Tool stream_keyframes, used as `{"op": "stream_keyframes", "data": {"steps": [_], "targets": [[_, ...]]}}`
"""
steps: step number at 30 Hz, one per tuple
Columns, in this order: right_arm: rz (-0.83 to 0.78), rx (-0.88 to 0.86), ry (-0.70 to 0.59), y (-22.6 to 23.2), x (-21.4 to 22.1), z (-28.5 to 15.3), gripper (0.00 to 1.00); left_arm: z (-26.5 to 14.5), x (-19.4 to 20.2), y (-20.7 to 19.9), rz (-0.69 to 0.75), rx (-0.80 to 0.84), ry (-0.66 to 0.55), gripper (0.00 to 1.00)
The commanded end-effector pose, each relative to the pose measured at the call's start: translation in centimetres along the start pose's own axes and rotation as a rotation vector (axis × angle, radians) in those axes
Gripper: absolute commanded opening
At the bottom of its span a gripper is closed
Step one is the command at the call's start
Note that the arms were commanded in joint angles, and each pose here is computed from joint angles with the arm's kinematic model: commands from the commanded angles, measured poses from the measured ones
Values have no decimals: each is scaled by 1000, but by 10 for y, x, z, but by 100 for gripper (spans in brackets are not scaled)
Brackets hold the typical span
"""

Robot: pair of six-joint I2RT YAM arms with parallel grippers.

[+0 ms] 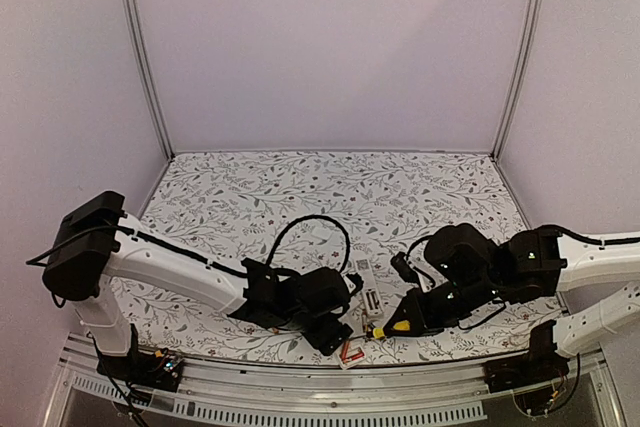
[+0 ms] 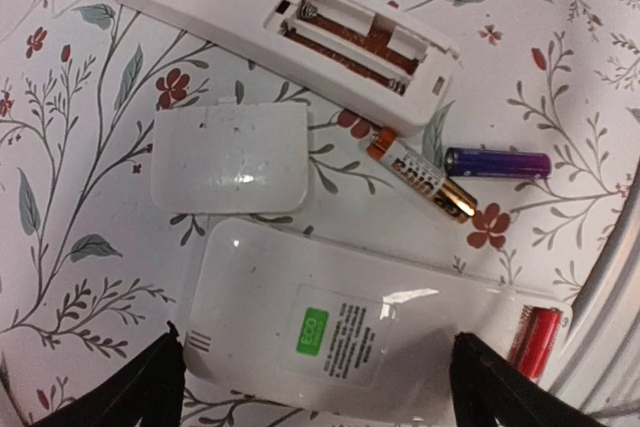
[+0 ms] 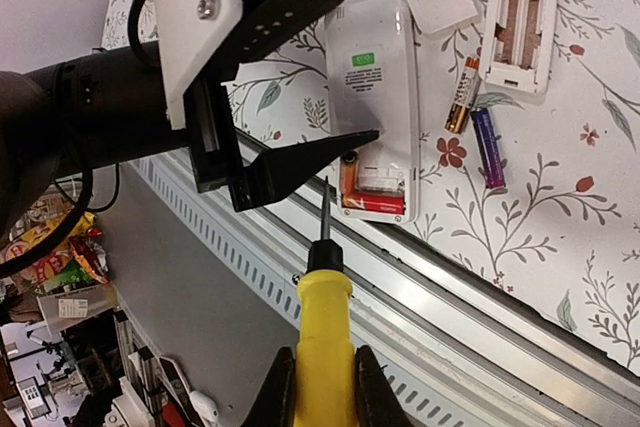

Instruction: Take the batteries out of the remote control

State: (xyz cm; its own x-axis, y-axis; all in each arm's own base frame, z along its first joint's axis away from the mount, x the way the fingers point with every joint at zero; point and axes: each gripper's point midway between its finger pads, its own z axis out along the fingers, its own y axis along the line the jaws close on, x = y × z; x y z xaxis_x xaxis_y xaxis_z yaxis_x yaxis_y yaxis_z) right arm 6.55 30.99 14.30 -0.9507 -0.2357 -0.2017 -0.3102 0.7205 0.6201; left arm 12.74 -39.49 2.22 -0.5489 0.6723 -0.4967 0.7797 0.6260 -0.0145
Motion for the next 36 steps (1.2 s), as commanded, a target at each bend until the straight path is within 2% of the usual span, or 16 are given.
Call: {"op": "stream_keyframes", "data": {"steps": [1,5,14,24,31,36], "targets": [[4,69,-15,-12,0,-7,0,13,97,-14,135,38,302,91],[-13,71,32,-12,8,3,0,13,93,-12,127,37,293,90],[-53,77,54,-9,5,29,0,12,88,-9,125,32,278,91],[-120,-49,24,29,-6,38,0,12,73,-3,74,52,238,91],[-117,-50,23,29,-5,39,0,12,31,13,8,46,133,95],[-104,-13,-29,26,-13,23,0,2,-8,32,-36,1,36,99]]}}
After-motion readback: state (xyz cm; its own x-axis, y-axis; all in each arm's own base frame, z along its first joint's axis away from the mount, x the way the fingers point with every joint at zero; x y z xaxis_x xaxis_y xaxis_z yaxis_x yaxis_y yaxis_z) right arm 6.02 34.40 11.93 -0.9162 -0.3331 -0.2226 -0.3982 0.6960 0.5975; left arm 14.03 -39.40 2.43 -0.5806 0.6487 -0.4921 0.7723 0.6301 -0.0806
